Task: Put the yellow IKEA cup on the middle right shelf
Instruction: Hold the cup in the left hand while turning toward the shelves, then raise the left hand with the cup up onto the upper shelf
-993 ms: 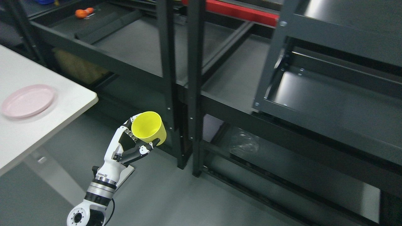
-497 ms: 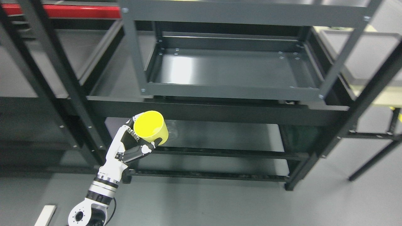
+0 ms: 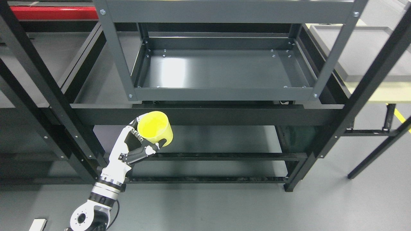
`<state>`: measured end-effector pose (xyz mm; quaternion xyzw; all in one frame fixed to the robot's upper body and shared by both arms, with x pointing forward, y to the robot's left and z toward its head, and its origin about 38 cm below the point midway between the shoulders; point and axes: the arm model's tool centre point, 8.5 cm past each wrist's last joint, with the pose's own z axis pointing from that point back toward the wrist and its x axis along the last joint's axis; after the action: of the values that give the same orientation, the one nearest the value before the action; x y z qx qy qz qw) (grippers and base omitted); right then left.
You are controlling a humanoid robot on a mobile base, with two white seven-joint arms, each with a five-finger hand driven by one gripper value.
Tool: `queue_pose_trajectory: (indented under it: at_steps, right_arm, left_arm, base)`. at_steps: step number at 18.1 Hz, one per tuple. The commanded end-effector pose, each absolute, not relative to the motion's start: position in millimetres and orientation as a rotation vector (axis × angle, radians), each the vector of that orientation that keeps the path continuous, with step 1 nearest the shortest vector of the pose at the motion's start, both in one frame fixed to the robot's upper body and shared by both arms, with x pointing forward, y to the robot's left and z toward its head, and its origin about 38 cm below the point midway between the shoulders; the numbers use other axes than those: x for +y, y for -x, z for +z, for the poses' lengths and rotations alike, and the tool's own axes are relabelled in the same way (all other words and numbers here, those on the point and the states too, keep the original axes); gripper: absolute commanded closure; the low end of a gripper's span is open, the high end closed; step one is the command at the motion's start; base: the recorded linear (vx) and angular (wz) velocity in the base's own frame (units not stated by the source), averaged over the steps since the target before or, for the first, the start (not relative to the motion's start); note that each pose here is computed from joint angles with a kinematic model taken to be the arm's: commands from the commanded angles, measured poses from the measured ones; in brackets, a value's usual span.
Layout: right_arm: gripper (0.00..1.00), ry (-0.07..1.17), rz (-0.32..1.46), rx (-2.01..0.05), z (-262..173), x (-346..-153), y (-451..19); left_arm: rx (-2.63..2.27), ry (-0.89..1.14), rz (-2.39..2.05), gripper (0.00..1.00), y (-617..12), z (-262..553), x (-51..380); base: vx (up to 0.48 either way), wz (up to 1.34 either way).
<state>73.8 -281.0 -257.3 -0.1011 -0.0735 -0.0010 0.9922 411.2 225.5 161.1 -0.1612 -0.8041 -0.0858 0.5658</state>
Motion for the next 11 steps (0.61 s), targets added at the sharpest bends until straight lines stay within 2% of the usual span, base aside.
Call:
queue_pose_trajectory:
  at_steps: [1,5,11]
  right_arm:
    - [0.01,0.216,-0.008,-0.132,-257,-290.9,-64]
    - [0.0,0.216,-0.008,-0.132,-257,-290.9,-64]
    - [0.01,0.216,-0.008,-0.132,-257,-290.9,-64]
  left_arm:
    - [-1.895,0.366,-0.221,1.0,-412,164,229]
    - [-1.94,0.397,-0.266,1.0,-408,175,215]
    - [-2.018,0.594,-0.391,0.99,-389,202,154]
  base:
    - [0.088,0.17]
    - [0.066,-0.05]
    - [0.081,-0.08]
